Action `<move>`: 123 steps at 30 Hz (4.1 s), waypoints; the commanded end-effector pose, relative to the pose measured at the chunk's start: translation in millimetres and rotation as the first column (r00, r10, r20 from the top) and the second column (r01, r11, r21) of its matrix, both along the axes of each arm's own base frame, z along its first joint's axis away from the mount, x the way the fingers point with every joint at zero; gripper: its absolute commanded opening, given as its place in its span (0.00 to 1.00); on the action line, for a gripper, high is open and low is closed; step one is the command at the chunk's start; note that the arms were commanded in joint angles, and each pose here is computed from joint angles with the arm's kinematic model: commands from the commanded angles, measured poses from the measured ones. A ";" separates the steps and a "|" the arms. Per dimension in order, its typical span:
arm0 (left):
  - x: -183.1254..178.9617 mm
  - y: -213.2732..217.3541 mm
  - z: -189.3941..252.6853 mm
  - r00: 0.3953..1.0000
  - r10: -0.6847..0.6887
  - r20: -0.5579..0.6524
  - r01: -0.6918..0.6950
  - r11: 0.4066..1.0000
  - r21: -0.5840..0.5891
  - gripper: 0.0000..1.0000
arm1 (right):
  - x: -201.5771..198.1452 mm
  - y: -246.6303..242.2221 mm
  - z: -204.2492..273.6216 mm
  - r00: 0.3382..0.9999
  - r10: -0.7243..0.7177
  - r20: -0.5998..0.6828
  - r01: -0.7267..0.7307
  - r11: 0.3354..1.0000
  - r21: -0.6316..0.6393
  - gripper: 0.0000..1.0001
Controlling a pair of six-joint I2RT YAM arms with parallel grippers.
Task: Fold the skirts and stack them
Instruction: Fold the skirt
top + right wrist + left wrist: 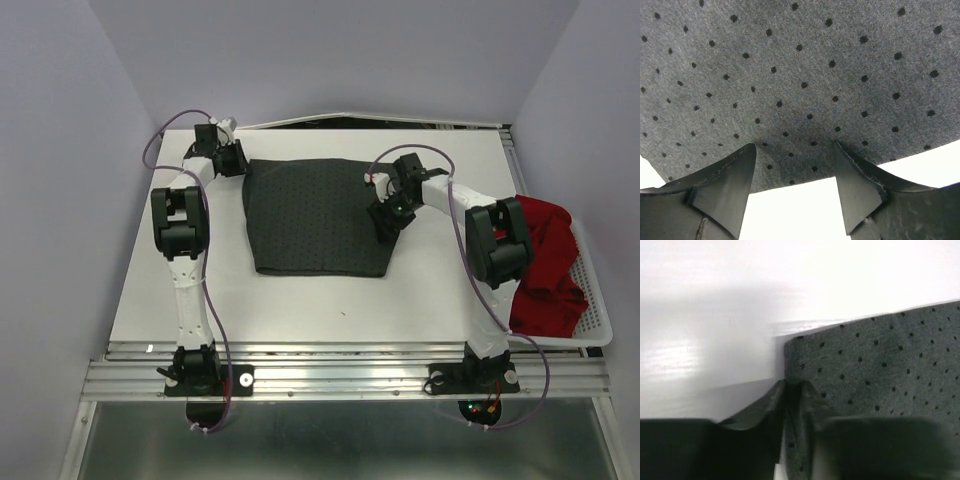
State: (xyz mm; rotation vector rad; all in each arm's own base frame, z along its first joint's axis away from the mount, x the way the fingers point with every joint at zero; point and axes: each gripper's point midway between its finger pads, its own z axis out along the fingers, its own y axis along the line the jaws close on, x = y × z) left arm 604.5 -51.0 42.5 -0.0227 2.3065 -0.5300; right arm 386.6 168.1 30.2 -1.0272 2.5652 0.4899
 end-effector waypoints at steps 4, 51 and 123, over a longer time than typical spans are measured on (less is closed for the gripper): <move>12.9 -43.8 48.3 0.980 -0.141 0.142 0.136 0.990 0.048 0.00 | -13.0 -21.1 -27.8 0.995 -0.021 -0.101 0.007 0.991 -0.135 0.66; 3.0 19.9 171.2 0.918 -0.162 0.362 -0.036 0.874 0.485 0.98 | -37.7 -5.5 -20.5 0.971 -0.012 -0.239 0.001 0.999 -0.047 0.65; -129.6 -89.9 116.7 0.763 -0.646 -0.011 0.602 0.704 0.378 0.78 | 139.9 80.6 132.6 0.795 0.212 0.569 -0.285 0.958 0.040 0.67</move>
